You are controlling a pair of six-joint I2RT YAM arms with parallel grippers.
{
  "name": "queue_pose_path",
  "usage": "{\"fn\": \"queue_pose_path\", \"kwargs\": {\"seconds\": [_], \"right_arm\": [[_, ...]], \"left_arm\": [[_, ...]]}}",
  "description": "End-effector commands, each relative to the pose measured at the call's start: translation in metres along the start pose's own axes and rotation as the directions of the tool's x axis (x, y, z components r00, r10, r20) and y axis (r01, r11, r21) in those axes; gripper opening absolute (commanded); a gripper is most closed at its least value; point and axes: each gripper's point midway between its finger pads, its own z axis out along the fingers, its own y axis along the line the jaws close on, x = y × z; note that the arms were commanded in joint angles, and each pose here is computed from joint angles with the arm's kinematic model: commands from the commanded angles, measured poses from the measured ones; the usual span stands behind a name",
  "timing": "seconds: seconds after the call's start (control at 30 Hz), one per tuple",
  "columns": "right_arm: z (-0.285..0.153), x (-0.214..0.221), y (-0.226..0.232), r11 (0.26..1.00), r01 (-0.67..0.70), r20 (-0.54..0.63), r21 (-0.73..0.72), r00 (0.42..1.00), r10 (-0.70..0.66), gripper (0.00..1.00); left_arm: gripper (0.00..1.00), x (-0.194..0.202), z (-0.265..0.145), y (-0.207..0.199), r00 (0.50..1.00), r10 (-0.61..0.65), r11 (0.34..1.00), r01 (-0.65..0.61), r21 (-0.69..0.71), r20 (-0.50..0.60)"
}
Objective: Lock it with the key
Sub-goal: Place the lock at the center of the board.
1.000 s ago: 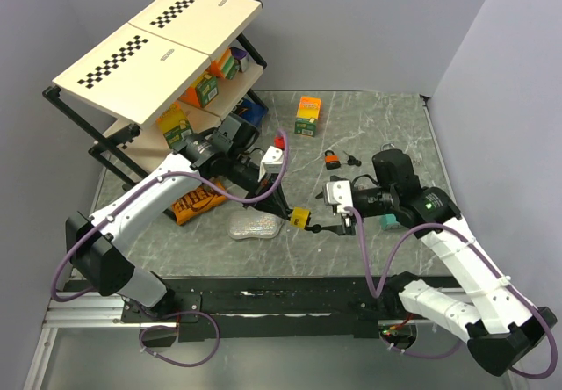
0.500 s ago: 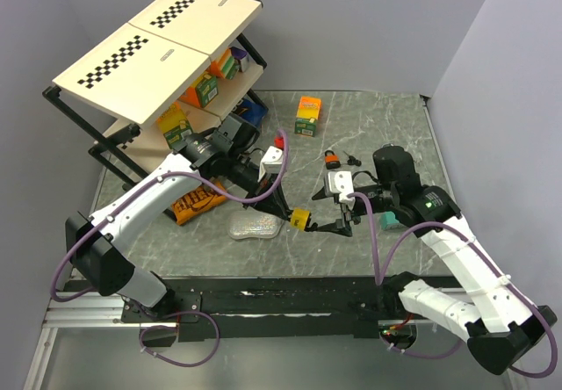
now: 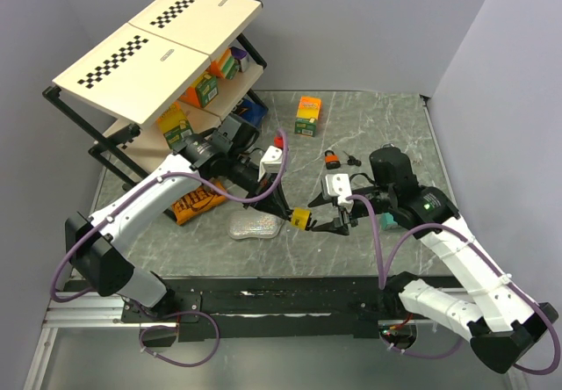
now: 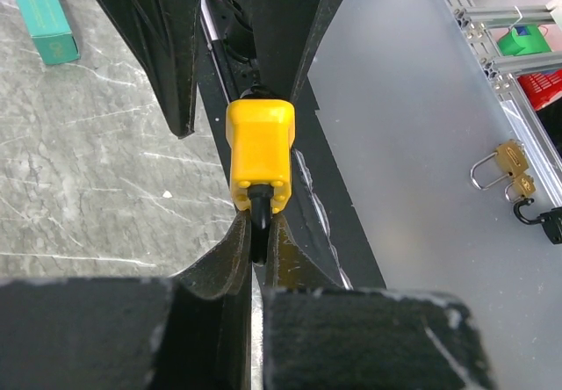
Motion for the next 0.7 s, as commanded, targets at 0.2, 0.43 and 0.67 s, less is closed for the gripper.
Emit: {"fn": "queue_pose_path", "kwargs": {"seconds": [0.2,0.43,0.67], "right_arm": [[0.001,-0.018,-0.010,0.994,0.106,0.035,0.005,0.994,-0.106,0.56],[0.001,-0.023,-0.015,0.987,0.159,0.038,0.006,0.987,-0.159,0.54],[-0.003,-0.021,-0.011,0.980,0.197,0.006,-0.021,0.980,-0.197,0.73]], "left_arm": [[0.01,-0.025,-0.002,-0.022,0.991,0.118,0.990,-0.122,0.074,0.064],[0.01,-0.021,0.002,-0.022,0.993,0.102,0.988,-0.107,0.111,0.051],[0.01,-0.020,0.001,-0.021,0.994,0.101,0.985,-0.105,0.137,0.037]]}}
